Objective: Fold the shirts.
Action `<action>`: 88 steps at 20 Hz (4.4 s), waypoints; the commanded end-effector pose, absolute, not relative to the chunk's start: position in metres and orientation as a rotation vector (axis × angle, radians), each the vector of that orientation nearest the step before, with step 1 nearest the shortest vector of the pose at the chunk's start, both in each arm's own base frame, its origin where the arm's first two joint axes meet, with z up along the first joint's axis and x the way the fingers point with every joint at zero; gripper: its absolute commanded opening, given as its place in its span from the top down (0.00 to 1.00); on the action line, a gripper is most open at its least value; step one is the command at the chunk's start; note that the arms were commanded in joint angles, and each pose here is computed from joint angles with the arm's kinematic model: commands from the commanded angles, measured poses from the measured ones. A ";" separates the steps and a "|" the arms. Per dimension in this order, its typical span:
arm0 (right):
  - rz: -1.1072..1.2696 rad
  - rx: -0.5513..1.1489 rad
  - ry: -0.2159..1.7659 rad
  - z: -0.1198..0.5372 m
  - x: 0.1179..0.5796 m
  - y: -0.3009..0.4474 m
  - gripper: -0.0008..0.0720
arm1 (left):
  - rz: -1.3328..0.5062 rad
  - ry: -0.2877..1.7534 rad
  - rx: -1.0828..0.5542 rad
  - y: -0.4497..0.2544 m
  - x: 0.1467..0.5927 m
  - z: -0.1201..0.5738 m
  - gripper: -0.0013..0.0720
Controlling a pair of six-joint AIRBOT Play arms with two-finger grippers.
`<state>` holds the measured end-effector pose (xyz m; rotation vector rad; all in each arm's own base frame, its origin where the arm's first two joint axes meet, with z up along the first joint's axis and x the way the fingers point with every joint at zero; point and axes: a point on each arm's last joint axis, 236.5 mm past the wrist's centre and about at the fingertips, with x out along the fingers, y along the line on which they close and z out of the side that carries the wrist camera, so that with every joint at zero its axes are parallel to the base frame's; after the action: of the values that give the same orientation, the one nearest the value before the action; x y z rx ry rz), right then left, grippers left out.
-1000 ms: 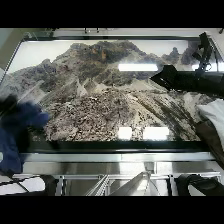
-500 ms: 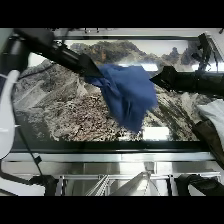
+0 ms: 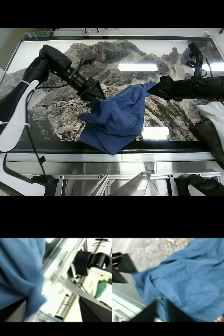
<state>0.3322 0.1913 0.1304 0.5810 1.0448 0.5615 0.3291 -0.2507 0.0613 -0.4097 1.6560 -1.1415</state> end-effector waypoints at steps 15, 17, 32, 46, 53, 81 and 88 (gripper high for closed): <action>0.395 0.553 1.215 0.032 0.373 0.156 0.04 | -0.631 1.744 -0.665 -0.180 0.193 -0.050 0.12; 0.300 0.611 1.207 0.009 0.408 0.120 0.04 | -0.589 1.746 -0.643 -0.186 0.185 -0.069 0.12; 0.590 0.867 1.288 -0.053 0.461 0.177 0.93 | -0.475 1.722 -0.506 -0.183 0.232 -0.119 0.97; 0.521 0.532 0.883 0.115 0.459 0.102 0.56 | -0.569 0.818 -0.322 -0.098 0.346 0.202 0.96; 0.500 0.682 1.252 -0.032 0.458 0.126 0.19 | -0.584 1.079 -0.418 -0.078 0.354 0.129 0.96; 1.153 0.255 0.028 0.416 0.251 0.222 0.96 | -0.817 0.355 0.071 -0.102 0.261 0.376 0.96; 0.594 0.333 0.351 0.306 0.357 0.149 0.96 | -0.774 0.571 -0.200 -0.058 0.318 0.336 0.96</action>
<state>0.3131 0.1775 0.3593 0.2948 0.2372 0.7825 0.3007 -0.0624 0.3683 -0.0933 0.4294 -0.7245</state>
